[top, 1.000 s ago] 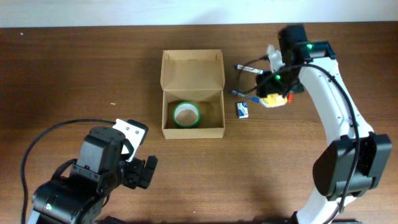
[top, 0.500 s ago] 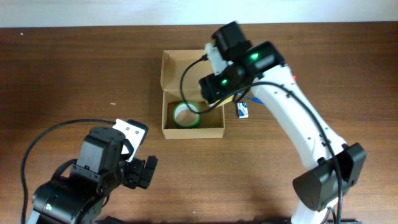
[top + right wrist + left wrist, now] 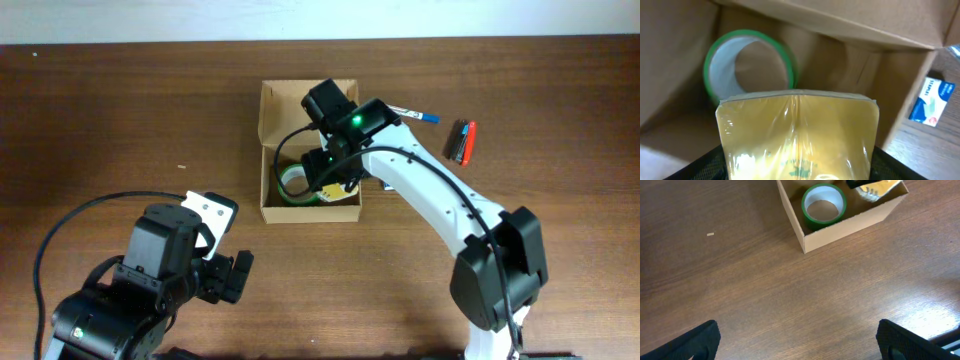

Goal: Pack container
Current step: 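Lift the sticky-note pad and carry it over the box, then lower the pad into the box beside the tape and open the right gripper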

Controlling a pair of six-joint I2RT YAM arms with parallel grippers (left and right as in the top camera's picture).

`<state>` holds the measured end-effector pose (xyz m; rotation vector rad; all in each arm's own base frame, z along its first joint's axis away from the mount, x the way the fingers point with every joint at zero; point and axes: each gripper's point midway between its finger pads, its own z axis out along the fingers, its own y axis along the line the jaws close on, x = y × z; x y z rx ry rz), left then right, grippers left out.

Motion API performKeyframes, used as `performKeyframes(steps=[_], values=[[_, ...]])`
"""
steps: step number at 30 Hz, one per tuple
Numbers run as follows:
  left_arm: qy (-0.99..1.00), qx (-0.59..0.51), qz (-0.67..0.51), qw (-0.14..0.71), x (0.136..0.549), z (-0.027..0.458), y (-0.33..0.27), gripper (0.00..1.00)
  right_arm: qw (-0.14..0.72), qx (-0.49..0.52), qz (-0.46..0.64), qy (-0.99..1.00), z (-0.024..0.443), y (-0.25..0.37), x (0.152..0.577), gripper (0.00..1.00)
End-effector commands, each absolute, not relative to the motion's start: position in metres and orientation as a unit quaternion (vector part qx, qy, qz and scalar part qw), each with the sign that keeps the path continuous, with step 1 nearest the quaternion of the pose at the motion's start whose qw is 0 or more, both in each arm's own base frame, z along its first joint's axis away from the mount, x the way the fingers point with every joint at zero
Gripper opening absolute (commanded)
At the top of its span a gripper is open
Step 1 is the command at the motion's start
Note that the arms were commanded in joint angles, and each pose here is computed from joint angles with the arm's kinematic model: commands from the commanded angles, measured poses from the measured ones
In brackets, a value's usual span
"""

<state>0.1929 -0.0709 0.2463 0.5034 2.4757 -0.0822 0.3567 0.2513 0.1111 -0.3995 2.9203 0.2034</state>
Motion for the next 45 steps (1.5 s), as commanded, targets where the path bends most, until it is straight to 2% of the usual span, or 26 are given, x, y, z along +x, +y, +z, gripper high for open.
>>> performKeyframes(steps=[1, 21, 24, 29, 40, 42, 45], values=[[0.929, 0.198, -0.033, 0.312, 0.194, 0.253, -0.072, 1.00, 0.088, -0.107, 0.052, 0.989, 0.095, 0.249, 0.357, 0.79], [0.929, 0.198, -0.033, 0.312, 0.194, 0.253, -0.072, 1.00, 0.137, -0.068, 0.028, 0.988, 0.091, 0.243, 0.380, 0.79], [0.929, 0.198, -0.033, 0.312, 0.194, 0.253, -0.072, 1.00, 0.140, -0.068, 0.029, 0.987, 0.091, 0.244, 0.381, 0.87], [0.929, 0.198, -0.033, 0.312, 0.194, 0.253, -0.072, 1.00, 0.142, -0.068, 0.030, 0.987, 0.091, 0.245, 0.382, 0.93], [0.929, 0.198, -0.033, 0.312, 0.194, 0.253, -0.072, 1.00, 0.135, -0.069, 0.027, 0.988, 0.091, 0.243, 0.378, 0.93], [0.929, 0.198, -0.033, 0.312, 0.194, 0.253, -0.072, 0.99, 0.130, -0.069, 0.024, 0.989, 0.090, 0.241, 0.376, 0.84], [0.929, 0.198, -0.033, 0.312, 0.194, 0.253, -0.072, 0.99, 0.126, -0.070, 0.022, 0.989, 0.089, 0.240, 0.374, 0.56]])
